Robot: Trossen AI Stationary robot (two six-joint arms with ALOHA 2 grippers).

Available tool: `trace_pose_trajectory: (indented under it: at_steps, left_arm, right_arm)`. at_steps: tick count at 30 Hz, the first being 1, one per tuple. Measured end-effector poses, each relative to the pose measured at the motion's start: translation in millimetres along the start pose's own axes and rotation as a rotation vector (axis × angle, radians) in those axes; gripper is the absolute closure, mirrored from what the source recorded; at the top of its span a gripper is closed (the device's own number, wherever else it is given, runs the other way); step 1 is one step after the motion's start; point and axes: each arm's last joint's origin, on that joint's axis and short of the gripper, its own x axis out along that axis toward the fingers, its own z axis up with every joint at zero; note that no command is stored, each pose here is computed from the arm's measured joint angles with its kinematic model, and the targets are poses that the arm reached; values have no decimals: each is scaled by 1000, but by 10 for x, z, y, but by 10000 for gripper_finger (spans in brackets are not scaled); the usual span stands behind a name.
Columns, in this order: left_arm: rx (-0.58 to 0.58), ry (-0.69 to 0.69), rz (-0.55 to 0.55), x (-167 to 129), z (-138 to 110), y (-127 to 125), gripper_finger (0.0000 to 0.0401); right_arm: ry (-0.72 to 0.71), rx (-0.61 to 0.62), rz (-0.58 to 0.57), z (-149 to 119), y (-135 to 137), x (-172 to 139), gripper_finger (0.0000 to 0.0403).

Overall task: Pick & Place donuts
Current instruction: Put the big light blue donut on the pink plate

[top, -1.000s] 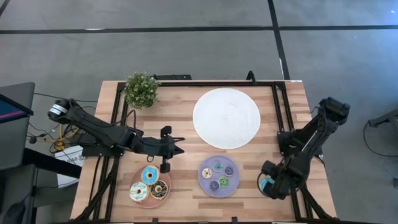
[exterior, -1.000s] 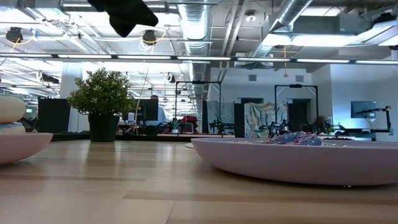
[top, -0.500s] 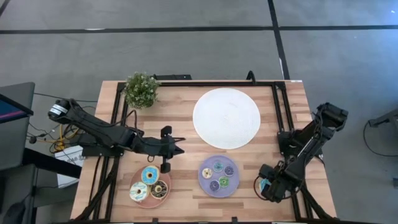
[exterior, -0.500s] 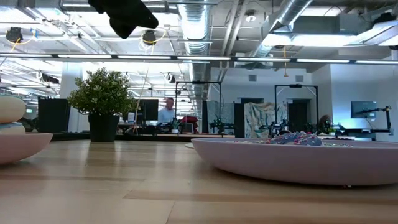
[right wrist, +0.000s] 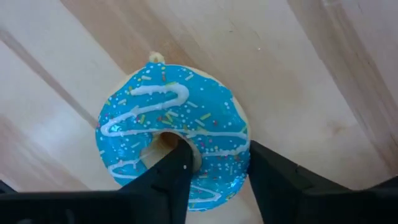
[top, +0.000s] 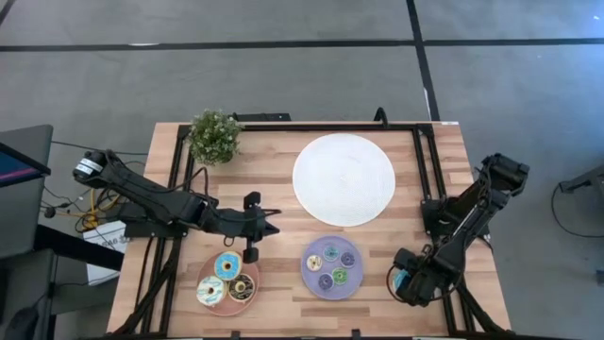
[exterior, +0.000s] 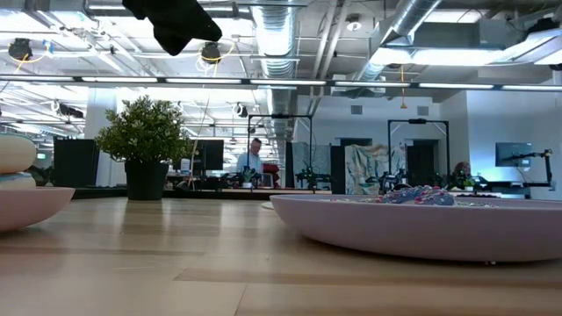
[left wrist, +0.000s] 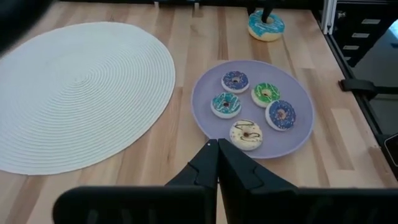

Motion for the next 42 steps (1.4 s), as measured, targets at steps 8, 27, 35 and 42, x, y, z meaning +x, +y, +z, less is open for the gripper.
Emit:
trace_pose_trajectory:
  at_steps: [8,27,35,42]
  left_arm:
    - [-12,16,5,-30,-12,5,401]
    - [-21,-104,41,-523,-440,204,401]
    - [84,-230,-50,-638,-756,261,401]
    - [264,-308,-106,-615,-871,484,401]
  right_arm:
    - [-7,26,39,-10,-14,-99,286]
    - [-401,156,473,498,27,-714,283]
    - [-588,151,504,1201,586,-929,285]
    - [-639,74,507,1877,1086,-1285,285]
